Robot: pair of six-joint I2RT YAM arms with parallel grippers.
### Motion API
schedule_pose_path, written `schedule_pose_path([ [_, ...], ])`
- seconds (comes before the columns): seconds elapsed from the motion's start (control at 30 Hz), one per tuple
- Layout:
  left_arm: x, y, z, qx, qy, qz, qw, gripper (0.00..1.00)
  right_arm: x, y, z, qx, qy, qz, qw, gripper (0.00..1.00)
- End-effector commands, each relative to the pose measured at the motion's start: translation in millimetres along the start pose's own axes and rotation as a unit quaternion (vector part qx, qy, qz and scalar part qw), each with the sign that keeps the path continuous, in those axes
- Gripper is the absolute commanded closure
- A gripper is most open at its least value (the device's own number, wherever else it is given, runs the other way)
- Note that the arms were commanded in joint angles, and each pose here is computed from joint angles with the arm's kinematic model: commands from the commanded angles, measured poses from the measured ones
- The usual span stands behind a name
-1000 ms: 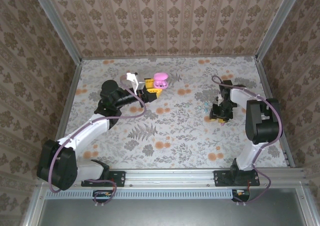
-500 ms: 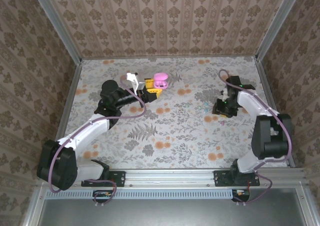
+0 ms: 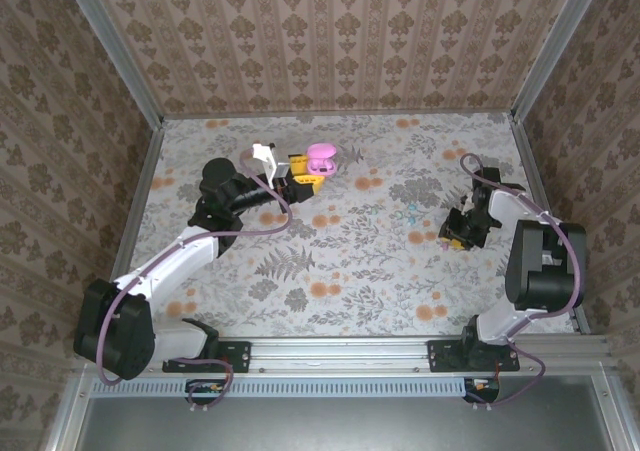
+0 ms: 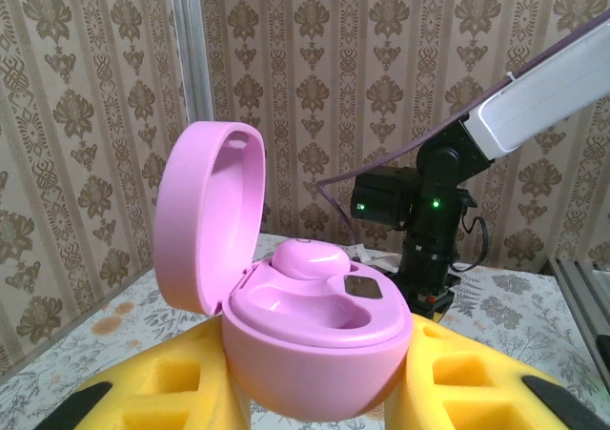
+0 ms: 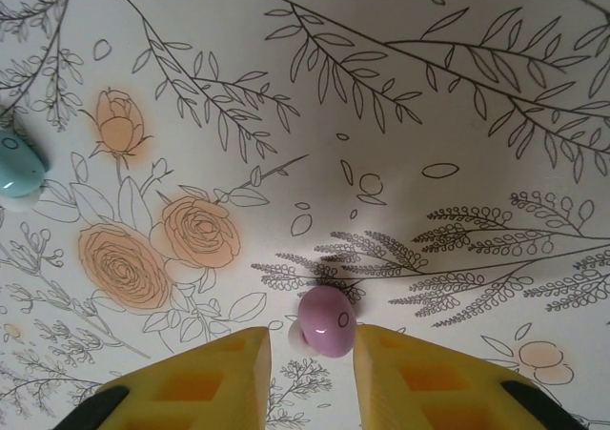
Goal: Insert the wireless bluetooth earbuds into the charging case
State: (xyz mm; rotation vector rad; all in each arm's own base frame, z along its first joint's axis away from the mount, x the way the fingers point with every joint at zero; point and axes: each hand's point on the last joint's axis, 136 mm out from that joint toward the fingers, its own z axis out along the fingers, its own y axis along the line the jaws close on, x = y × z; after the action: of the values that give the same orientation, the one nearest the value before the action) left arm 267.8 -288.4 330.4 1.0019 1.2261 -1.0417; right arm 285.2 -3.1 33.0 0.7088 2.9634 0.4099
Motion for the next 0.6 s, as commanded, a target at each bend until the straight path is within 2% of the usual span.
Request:
schedule_pose_path([
  [0.0,-17,-3,-1,0.007,-0.014,0.025,1.0,0.73,6,-7,6,0.015,0.013,-0.001,1.0,0.7],
  [0.57,-16,-1,0,0.006,-0.012,0.024,1.0,0.73,15,-5,22,0.01,0.045,-0.018,0.999,0.71],
])
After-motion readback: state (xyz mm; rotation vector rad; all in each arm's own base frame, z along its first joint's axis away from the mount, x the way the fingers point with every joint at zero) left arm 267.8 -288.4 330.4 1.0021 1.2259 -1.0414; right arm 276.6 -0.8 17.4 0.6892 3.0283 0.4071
